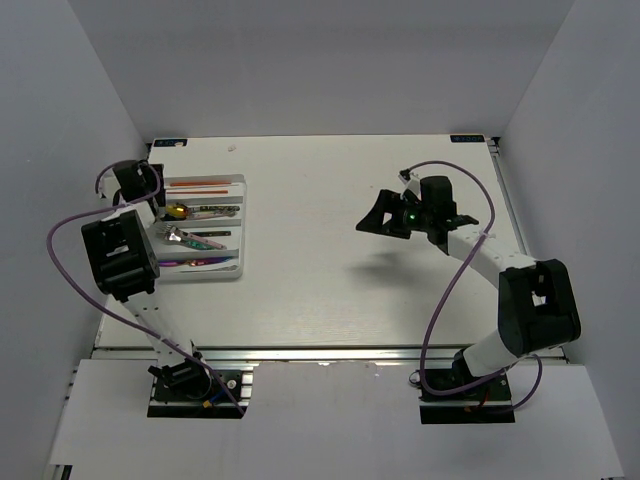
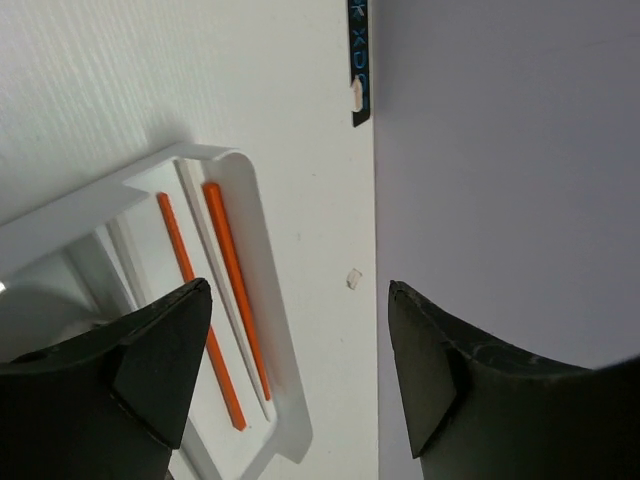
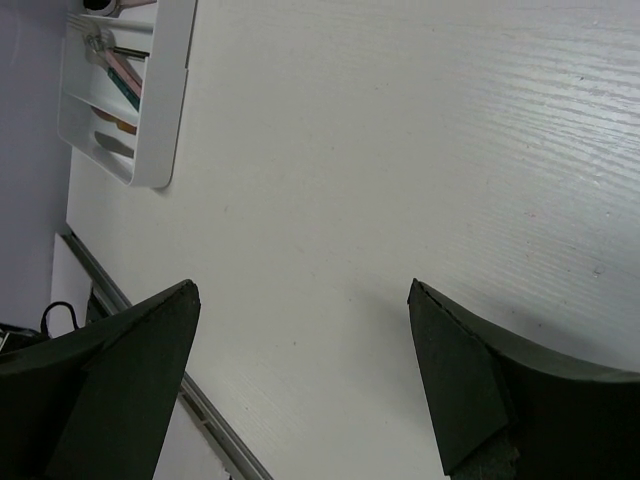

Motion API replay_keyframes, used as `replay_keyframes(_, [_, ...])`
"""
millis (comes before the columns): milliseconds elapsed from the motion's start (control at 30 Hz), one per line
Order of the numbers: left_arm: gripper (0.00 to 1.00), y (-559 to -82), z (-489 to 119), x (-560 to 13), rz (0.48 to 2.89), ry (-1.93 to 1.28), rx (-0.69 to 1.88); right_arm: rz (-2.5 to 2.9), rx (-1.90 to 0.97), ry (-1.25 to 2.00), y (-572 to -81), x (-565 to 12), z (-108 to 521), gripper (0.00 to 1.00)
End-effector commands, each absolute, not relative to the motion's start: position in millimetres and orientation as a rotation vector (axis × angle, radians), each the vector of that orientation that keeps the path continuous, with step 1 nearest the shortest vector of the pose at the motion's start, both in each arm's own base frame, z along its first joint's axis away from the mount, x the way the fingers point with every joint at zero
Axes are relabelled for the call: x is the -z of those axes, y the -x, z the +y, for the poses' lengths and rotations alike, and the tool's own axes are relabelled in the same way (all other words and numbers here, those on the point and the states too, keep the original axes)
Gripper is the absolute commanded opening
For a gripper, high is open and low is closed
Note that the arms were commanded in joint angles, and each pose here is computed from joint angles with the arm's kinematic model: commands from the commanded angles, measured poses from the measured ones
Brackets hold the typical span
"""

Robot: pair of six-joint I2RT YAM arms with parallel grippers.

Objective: Sort the eating utensils into containers

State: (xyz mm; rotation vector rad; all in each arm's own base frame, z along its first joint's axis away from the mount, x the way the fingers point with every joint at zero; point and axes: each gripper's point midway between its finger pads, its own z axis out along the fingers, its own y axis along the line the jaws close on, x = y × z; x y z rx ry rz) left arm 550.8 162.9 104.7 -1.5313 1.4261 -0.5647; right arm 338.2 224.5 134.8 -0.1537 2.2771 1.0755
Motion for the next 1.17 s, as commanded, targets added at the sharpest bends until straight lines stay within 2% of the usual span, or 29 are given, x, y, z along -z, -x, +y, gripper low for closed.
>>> replay_keyframes(0, [0.81,-545,149,-185,1.410,1.360,0.576,2.174,-0.987,0.187,-350,-174,218,0.89])
replay_keyframes(67, [0.86,-536,138,-196,1.457,1.320,0.541,2.189,-0.919,0.176,-347,-178,208,0.89])
replay_keyframes(133, [0.95,-522,134,-228,1.470,1.237,0.491,2.150,-0.815,0.141,-350,-195,193,0.89])
replay_keyframes(167, [0.96,-512,130,-227,1.506,1.238,0.449,2.139,-0.764,0.142,-350,-200,186,0.89])
replay_keyframes(200, [0.98,-498,128,-251,1.506,1.170,0.411,2.107,-0.686,0.107,-348,-215,173,0.89])
replay_keyframes(300, [0.98,-468,117,-262,1.627,1.055,0.279,2.032,-0.497,0.032,-340,-244,138,0.89])
replay_keyframes(333, [0.98,-455,111,-282,1.633,0.999,0.254,2.018,-0.454,0.020,-336,-251,129,0.89])
replay_keyframes(400, [0.98,-430,103,-279,1.758,0.897,0.141,1.937,-0.354,-0.044,-327,-281,105,0.89])
replay_keyframes(600, [0.98,-338,75,-282,1.887,0.684,-0.063,1.878,-0.325,-0.048,-283,-317,84,0.89])
replay_keyframes(633, [0.98,-325,66,-268,1.912,0.665,-0.096,1.878,-0.339,-0.034,-278,-318,86,0.89])
replay_keyframes(733, [0.98,-275,53,-278,1.838,0.596,-0.058,1.896,-0.341,0.025,-260,-307,85,0.89])
replay_keyframes(900, [0.98,-230,42,-282,1.766,0.539,-0.027,1.889,-0.296,0.024,-238,-294,71,0.89])
replay_keyframes(1133, [0.98,-228,38,-290,1.752,0.517,-0.012,1.888,-0.327,0.040,-235,-285,76,0.90])
